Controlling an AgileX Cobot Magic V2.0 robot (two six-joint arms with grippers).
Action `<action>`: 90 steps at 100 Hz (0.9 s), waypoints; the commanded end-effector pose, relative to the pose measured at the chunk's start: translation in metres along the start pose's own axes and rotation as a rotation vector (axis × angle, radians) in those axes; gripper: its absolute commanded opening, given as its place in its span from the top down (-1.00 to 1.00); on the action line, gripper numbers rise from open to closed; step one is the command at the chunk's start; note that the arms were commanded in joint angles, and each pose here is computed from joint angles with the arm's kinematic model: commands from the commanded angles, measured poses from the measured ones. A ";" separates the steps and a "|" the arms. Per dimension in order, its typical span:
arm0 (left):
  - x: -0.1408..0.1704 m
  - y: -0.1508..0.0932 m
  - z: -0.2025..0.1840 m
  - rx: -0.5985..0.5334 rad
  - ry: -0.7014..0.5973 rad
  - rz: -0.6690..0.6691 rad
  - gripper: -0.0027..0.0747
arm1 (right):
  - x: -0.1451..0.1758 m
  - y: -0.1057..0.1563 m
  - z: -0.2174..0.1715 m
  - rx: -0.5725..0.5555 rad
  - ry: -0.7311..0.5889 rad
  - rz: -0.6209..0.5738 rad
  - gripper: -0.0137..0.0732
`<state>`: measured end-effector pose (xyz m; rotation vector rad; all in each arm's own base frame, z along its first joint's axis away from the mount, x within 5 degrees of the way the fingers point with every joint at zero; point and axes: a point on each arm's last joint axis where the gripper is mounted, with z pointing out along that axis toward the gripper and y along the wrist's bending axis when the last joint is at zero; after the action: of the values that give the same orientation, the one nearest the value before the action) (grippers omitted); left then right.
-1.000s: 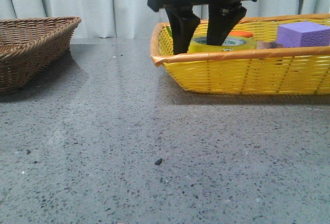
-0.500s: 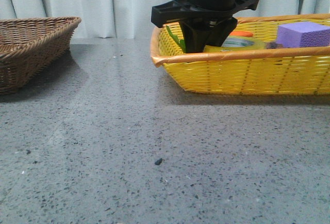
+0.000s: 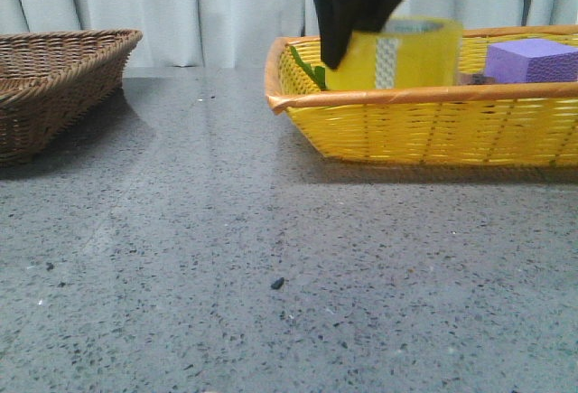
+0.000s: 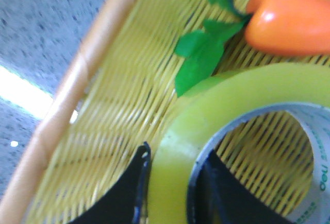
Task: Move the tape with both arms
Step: 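Lift the tape roll out and carry it toward the brown basket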
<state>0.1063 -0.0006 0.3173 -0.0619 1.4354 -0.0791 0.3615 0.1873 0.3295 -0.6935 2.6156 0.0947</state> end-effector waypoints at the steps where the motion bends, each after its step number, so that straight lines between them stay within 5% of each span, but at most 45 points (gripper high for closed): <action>1: -0.018 -0.001 0.002 0.005 -0.098 -0.012 0.99 | -0.012 0.003 -0.054 0.020 -0.150 -0.037 0.63; 37: -0.018 -0.001 0.002 0.005 -0.098 -0.012 0.99 | -0.025 0.095 -0.113 -0.109 -0.350 -0.234 0.63; 60: -0.018 -0.001 0.002 0.005 -0.098 -0.012 0.99 | -0.023 0.142 -0.086 -0.162 -0.300 -0.326 0.63; 90: -0.018 -0.001 0.002 0.005 -0.098 -0.012 0.99 | -0.028 0.156 -0.031 -0.167 -0.187 -0.337 0.63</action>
<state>0.1063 -0.0006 0.3173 -0.0619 1.4354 -0.0791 0.2962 0.3365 0.3322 -1.1588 2.4206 0.2336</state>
